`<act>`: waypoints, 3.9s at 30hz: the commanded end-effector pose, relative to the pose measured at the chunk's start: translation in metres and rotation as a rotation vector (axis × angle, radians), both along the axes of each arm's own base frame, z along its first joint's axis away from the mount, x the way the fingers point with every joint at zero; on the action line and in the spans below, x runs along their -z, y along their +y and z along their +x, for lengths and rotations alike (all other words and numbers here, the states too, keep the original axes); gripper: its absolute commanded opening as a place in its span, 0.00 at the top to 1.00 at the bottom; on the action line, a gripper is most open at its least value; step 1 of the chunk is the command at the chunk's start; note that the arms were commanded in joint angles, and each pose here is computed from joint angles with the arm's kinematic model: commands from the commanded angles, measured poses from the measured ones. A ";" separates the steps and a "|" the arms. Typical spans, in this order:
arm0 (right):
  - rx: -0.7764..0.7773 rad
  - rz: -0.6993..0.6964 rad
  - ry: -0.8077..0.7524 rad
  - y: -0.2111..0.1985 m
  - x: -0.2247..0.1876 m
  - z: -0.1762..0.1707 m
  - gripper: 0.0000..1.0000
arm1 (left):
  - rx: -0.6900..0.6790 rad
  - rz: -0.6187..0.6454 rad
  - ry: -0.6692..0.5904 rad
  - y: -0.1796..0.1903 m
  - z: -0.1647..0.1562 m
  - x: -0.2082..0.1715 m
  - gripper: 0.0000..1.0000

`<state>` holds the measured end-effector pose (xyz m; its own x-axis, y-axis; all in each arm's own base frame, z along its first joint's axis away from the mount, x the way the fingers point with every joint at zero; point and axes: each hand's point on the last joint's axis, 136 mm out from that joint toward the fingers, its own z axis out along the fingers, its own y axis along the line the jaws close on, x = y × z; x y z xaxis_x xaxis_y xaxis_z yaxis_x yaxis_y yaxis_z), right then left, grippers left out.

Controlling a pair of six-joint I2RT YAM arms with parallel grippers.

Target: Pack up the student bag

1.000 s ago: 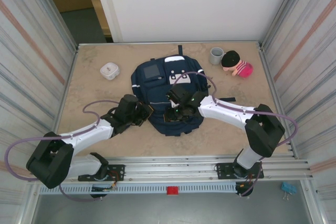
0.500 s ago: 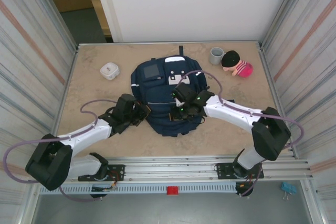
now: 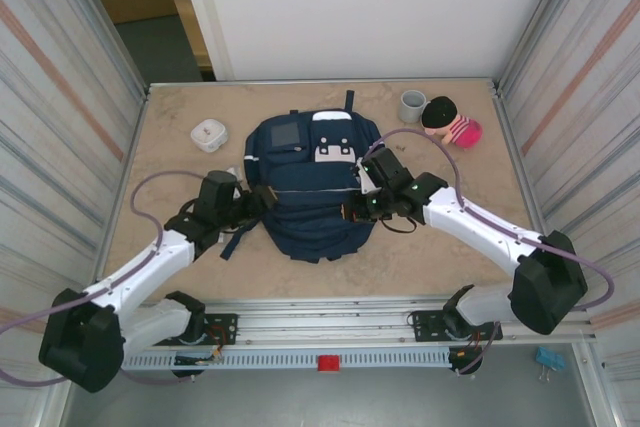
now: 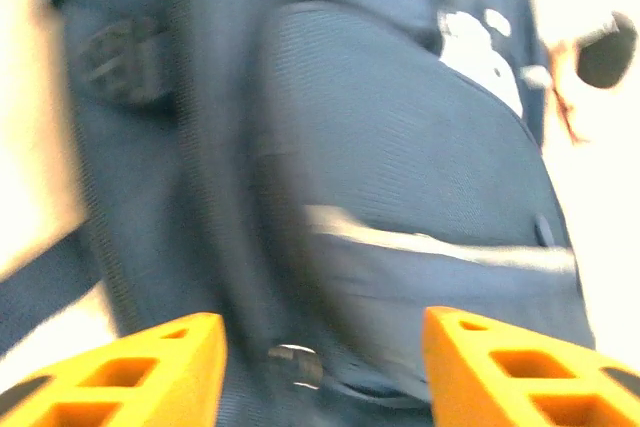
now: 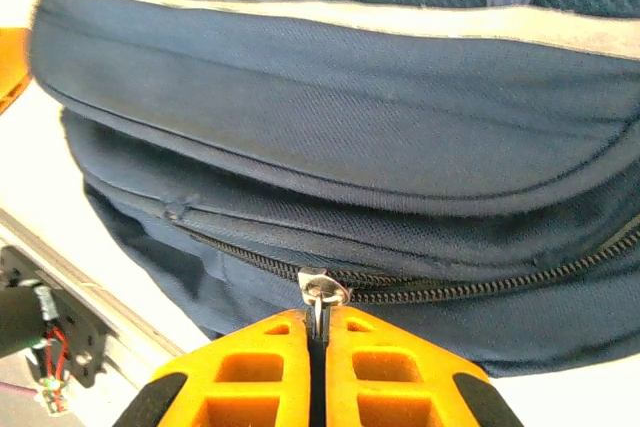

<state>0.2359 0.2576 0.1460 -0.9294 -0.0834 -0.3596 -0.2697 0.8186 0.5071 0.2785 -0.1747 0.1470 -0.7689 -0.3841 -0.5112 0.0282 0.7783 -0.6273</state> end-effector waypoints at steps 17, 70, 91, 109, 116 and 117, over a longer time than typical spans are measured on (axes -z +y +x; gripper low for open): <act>-0.114 0.219 -0.173 0.022 -0.076 0.007 1.00 | 1.116 0.445 -0.670 -0.128 -0.025 -0.038 0.32; 0.138 0.087 -0.096 -0.078 -0.027 0.058 1.00 | 1.070 0.672 -0.859 -0.119 -0.034 -0.038 1.00; 0.313 0.100 -0.141 -0.101 0.009 0.174 1.00 | 1.146 0.578 -0.959 -0.125 -0.059 -0.058 1.00; -0.054 0.174 -0.431 -0.056 -0.071 0.080 0.43 | 1.062 0.762 -0.833 -0.057 -0.040 -0.034 0.33; -0.160 0.200 -0.467 -0.043 -0.068 0.061 0.43 | 1.133 0.758 -0.816 -0.071 -0.031 -0.010 0.21; -0.168 0.203 -0.468 -0.042 -0.068 0.060 0.42 | 1.131 0.758 -0.818 -0.074 -0.027 -0.008 0.21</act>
